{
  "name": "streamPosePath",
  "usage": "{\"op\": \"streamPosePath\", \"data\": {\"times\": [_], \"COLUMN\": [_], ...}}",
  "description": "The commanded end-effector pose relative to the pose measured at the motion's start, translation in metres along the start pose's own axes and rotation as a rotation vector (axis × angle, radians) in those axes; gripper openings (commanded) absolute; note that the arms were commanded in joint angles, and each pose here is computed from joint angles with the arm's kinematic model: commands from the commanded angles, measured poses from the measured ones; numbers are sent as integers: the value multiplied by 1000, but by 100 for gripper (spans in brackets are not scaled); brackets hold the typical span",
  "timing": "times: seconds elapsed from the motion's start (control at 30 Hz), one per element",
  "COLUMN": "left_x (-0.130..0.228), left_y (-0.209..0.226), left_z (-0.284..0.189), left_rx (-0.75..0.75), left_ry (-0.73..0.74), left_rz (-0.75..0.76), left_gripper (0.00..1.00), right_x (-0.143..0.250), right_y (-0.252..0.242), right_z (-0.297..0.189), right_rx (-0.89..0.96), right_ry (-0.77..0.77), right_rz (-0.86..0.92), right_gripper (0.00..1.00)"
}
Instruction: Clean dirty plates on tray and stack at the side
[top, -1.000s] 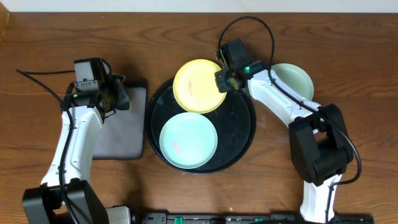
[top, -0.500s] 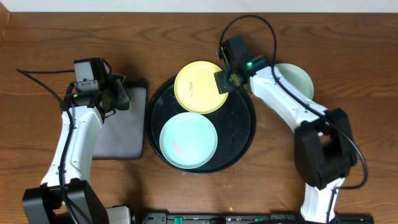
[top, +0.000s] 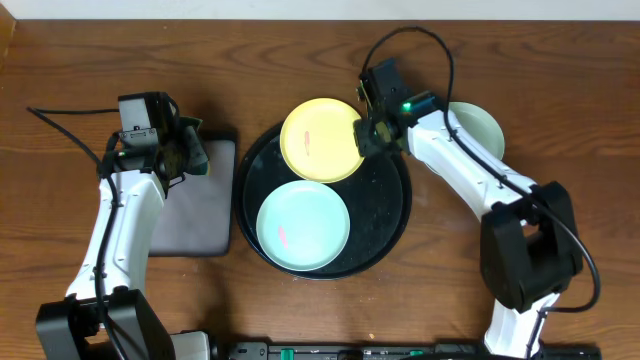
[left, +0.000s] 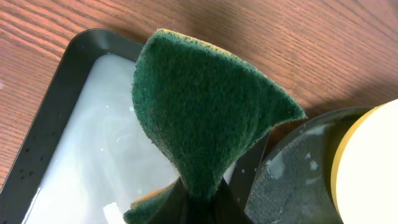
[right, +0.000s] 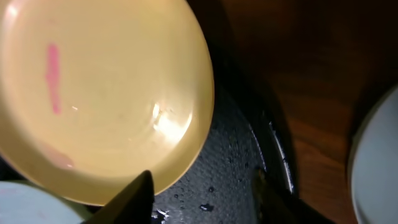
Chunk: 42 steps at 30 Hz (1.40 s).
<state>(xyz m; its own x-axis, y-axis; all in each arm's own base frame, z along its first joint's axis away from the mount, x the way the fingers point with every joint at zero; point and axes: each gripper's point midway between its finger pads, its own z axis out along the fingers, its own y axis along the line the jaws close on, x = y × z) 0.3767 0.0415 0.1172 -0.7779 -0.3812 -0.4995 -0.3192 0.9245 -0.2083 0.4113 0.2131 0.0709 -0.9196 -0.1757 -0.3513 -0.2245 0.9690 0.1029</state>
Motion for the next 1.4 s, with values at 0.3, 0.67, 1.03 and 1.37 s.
{"op": "streamPosePath", "data": {"times": [0.3, 0.67, 1.03, 1.37], "left_x": [0, 1, 1, -1], "left_y": [-3, -3, -3, -3], "left_z": [0, 1, 1, 1], "left_rx": [15, 15, 14, 15], "left_ry": [-1, 0, 1, -5], "left_rz": [53, 53, 53, 53], "left_gripper": [8, 8, 8, 7], "right_x": [0, -7, -2, -2], "right_y": [6, 0, -1, -1], "right_z": [9, 39, 57, 57], "right_rx": [-14, -13, -40, -41], "right_ry": [-15, -163, -245, -245], "right_rz": [6, 9, 40, 39], "right_gripper": [34, 33, 22, 1]}}
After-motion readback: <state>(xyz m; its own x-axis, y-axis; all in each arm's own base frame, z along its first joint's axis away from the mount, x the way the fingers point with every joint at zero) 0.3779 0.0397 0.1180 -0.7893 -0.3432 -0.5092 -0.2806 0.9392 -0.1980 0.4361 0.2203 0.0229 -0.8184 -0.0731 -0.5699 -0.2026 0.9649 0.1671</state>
